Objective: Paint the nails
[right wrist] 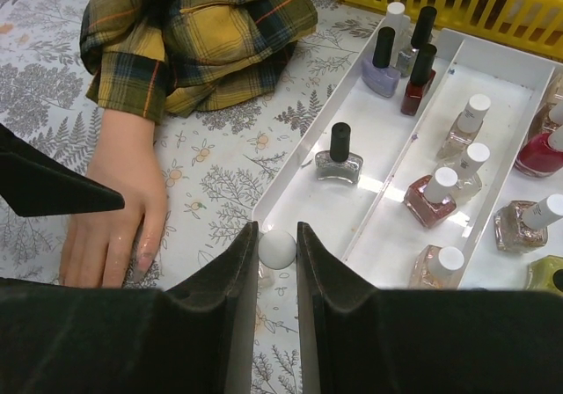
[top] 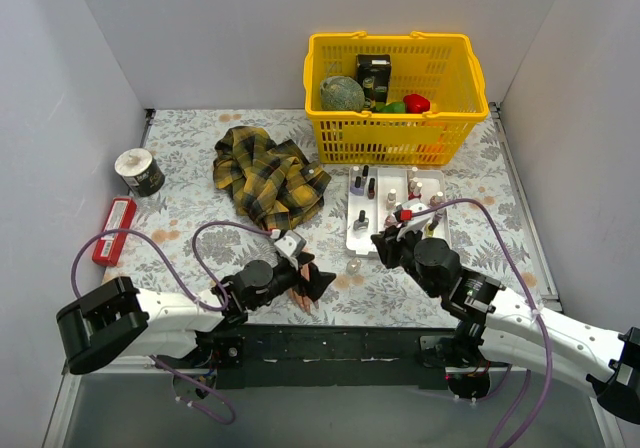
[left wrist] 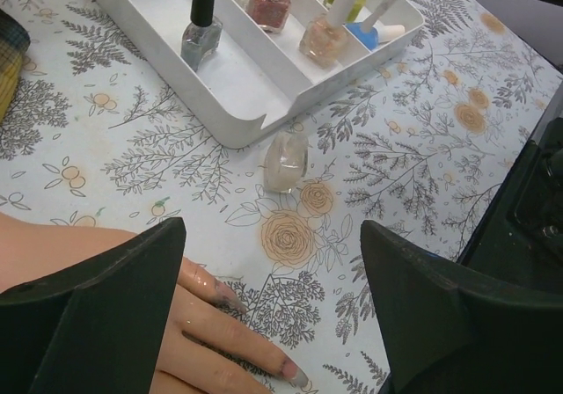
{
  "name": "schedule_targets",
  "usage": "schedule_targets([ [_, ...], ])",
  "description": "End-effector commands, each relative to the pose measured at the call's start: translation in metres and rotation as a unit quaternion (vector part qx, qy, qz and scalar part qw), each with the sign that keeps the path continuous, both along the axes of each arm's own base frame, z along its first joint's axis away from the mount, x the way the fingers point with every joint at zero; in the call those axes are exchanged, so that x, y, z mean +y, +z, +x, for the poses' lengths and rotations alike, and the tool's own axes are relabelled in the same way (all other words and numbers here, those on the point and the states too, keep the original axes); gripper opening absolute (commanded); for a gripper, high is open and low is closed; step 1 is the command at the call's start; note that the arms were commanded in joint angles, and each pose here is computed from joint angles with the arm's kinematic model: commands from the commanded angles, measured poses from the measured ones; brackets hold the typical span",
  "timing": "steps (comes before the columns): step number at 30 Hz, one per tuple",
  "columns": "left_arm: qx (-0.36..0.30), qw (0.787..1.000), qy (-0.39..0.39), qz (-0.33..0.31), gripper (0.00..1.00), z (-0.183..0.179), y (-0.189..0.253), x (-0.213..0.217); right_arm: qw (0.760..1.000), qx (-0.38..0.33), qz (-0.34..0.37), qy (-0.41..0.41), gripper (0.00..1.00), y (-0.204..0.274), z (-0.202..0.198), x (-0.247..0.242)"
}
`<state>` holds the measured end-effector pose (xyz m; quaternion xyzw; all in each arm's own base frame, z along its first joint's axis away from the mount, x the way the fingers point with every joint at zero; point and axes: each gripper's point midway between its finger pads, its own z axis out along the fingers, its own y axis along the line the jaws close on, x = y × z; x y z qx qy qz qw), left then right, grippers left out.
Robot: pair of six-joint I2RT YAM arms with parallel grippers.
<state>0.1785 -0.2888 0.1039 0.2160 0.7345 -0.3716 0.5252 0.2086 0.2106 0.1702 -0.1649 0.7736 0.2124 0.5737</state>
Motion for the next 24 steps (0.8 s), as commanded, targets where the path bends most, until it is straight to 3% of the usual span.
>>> schedule_targets([
  [1,-0.041,0.998,-0.044,-0.009,0.75,-0.003,0.02,-0.019,0.999,-0.012,0.032,0.0,0.01,0.012,0.001,0.003],
  [24,-0.025,0.995,0.003,0.099,0.64,0.024,-0.034,-0.065,0.999,-0.015,0.038,0.0,0.01,0.014,0.002,0.002],
])
